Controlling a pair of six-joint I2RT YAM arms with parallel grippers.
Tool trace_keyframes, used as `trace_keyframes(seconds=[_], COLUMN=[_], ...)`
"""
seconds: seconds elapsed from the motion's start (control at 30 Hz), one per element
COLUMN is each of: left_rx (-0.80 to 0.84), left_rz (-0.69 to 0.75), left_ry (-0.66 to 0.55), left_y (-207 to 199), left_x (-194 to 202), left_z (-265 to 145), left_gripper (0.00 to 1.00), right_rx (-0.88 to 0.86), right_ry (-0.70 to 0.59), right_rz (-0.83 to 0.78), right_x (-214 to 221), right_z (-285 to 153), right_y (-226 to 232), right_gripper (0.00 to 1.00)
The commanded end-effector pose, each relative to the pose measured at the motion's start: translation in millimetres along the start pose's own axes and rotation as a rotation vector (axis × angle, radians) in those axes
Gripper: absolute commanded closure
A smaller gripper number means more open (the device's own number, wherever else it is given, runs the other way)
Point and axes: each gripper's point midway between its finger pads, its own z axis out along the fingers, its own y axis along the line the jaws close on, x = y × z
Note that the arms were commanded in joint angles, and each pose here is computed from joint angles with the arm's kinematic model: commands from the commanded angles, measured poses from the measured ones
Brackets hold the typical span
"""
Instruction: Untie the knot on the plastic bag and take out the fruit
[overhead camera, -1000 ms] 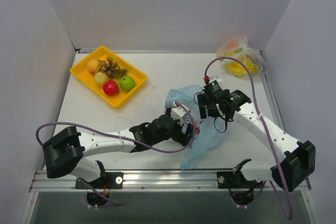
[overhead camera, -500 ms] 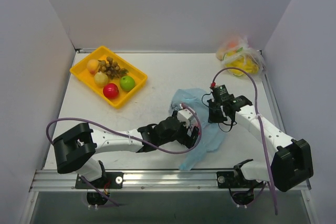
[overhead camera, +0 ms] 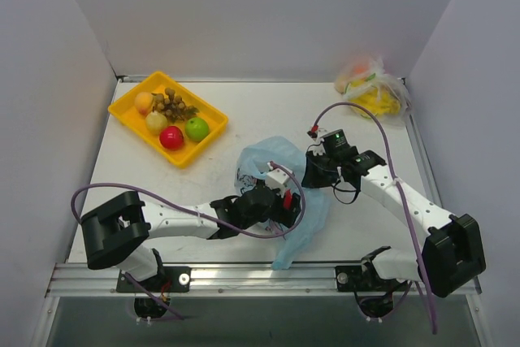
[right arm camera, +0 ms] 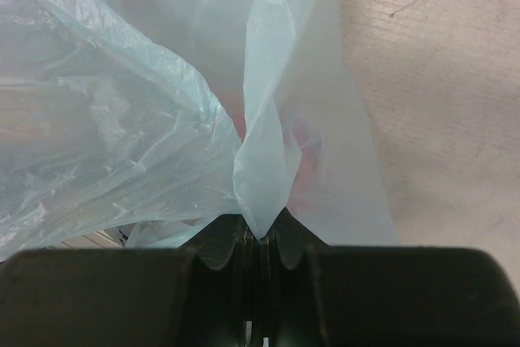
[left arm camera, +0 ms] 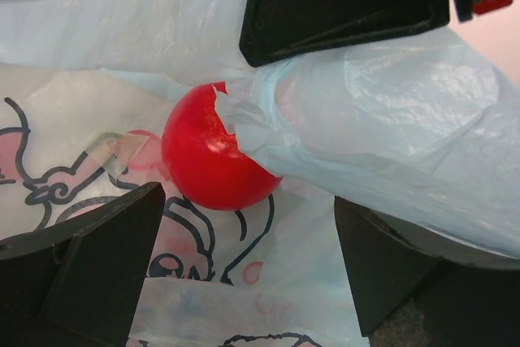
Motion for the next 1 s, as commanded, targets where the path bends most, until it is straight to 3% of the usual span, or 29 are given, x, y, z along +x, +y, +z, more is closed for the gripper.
trace_keyframes(seconds=[0.0,0.4,0.63,0.97], left_rx=[-0.016,-0.095,-0.045,-0.16], left_rz=[-0.044,-0.227,-0.212,-0.201], left_ry=[-0.074,-0.092,-0.039,0.056], left_y=[-2.8,21.3,10.4,30.8], left_x=[-18.7,-28.1,-19.2,14.7], left_z=[6.2,25.3,40.8,58.4], left_gripper=[0.03,0.03,0.03,0.05], right_rx=[-0.014,-0.049,-0.053,-0.045], right_ry=[-0.011,0.058,0.086,0.08], right_rz=[0.013,0.137,0.147,0.137], right_x=[2.3,27.8,35.3,32.7], right_z=[-0.2,20.6,28.0,28.0], right_y=[-1.4,-10.1,-11.7,-12.9], right_gripper=[1.0,1.0,1.0,1.0])
